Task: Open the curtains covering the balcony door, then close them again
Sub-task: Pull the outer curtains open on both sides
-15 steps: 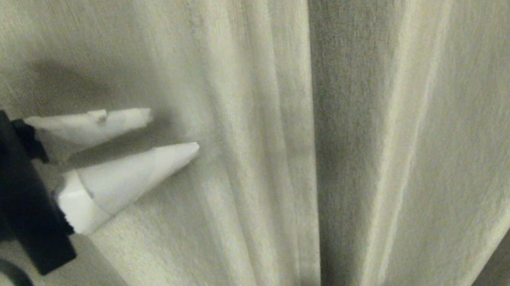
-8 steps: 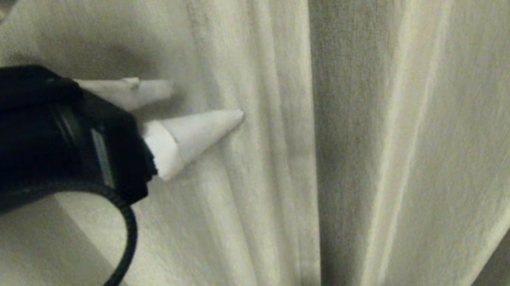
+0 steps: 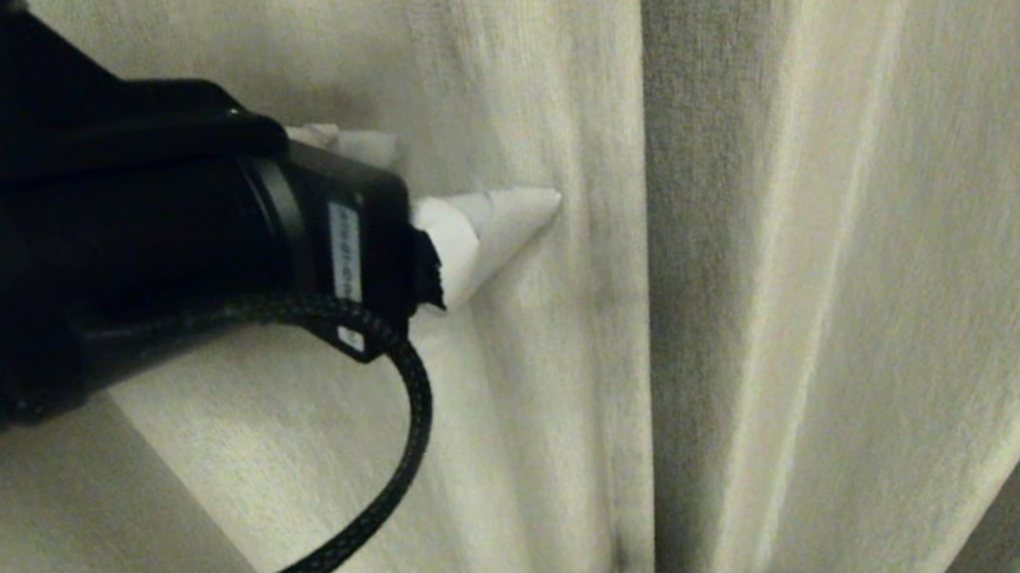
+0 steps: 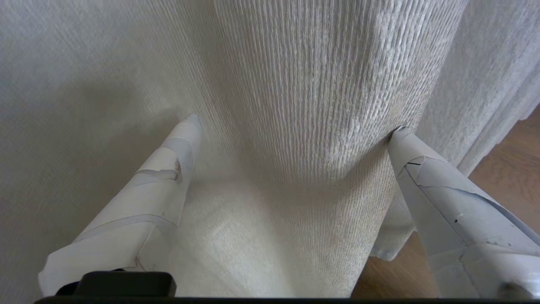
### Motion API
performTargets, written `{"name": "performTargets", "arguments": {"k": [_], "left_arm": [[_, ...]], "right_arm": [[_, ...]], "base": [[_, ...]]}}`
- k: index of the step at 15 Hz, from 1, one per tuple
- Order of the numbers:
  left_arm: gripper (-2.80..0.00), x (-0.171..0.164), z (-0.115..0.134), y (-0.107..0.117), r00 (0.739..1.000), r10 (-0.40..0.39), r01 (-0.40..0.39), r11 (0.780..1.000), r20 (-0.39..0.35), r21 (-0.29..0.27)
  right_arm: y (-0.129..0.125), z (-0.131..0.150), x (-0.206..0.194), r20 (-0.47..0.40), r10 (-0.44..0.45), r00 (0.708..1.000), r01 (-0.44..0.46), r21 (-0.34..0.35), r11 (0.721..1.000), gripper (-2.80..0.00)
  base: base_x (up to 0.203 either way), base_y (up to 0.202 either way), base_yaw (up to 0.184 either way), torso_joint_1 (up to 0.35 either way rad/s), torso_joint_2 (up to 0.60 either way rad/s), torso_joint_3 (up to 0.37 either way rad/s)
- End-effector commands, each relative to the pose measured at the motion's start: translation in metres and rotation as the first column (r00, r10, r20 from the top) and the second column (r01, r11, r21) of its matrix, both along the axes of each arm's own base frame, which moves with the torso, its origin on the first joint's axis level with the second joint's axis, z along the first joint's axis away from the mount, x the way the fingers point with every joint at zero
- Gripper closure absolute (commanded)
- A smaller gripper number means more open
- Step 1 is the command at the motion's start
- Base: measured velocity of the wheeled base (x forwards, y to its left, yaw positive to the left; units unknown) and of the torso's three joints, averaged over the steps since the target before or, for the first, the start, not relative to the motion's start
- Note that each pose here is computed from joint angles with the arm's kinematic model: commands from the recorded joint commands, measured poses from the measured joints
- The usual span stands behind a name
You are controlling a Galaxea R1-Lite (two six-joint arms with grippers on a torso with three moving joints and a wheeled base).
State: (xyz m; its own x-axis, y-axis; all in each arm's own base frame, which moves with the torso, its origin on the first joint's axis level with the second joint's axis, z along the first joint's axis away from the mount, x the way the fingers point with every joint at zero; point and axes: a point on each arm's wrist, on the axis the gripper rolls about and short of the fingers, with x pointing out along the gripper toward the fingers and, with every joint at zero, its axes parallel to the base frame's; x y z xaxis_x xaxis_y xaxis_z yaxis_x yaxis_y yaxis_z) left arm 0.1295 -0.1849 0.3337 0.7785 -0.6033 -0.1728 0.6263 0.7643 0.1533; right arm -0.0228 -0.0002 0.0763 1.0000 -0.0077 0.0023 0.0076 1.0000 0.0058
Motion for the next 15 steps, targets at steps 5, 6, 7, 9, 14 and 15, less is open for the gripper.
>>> {"name": "performTargets", "arguments": {"k": [5, 6, 7, 9, 14, 15], "left_arm": [[-2.80, -0.024, 0.004, -0.009, 0.995, -0.101, 0.101, 0.995, 0.009, -0.013], [-2.80, -0.024, 0.003, -0.010, 0.995, -0.102, 0.102, 0.995, 0.008, -0.011], [-2.80, -0.024, 0.003, -0.010, 0.995, -0.102, 0.102, 0.995, 0.008, -0.011], [-2.80, -0.022, 0.001, -0.012, 0.997, -0.082, 0.082, 0.997, 0.007, -0.001], [-2.80, -0.016, -0.003, -0.011, 0.996, 0.087, -0.088, 0.995, 0.021, 0.045], [-2.80, -0.016, -0.001, -0.010, 0.993, 0.112, -0.113, 0.993, 0.027, 0.042]], "right_arm": [[0.000, 0.000, 0.000, 0.001, 0.000, 1.000, 0.000, 0.000, 1.000, 0.00], [0.000, 0.000, 0.000, 0.001, 0.000, 1.000, 0.000, 0.000, 1.000, 0.00], [0.000, 0.000, 0.000, 0.001, 0.000, 1.000, 0.000, 0.000, 1.000, 0.00], [0.000, 0.000, 0.000, 0.001, 0.000, 1.000, 0.000, 0.000, 1.000, 0.00], [0.000, 0.000, 0.000, 0.001, 0.000, 1.000, 0.000, 0.000, 1.000, 0.00], [0.000, 0.000, 0.000, 0.001, 0.000, 1.000, 0.000, 0.000, 1.000, 0.00]], "base": [[0.000, 0.000, 0.000, 0.000, 0.00, 0.000], [0.000, 0.000, 0.000, 0.000, 0.00, 0.000], [0.000, 0.000, 0.000, 0.000, 0.00, 0.000], [0.000, 0.000, 0.000, 0.000, 0.00, 0.000], [0.000, 0.000, 0.000, 0.000, 0.00, 0.000], [0.000, 0.000, 0.000, 0.000, 0.00, 0.000]]}}
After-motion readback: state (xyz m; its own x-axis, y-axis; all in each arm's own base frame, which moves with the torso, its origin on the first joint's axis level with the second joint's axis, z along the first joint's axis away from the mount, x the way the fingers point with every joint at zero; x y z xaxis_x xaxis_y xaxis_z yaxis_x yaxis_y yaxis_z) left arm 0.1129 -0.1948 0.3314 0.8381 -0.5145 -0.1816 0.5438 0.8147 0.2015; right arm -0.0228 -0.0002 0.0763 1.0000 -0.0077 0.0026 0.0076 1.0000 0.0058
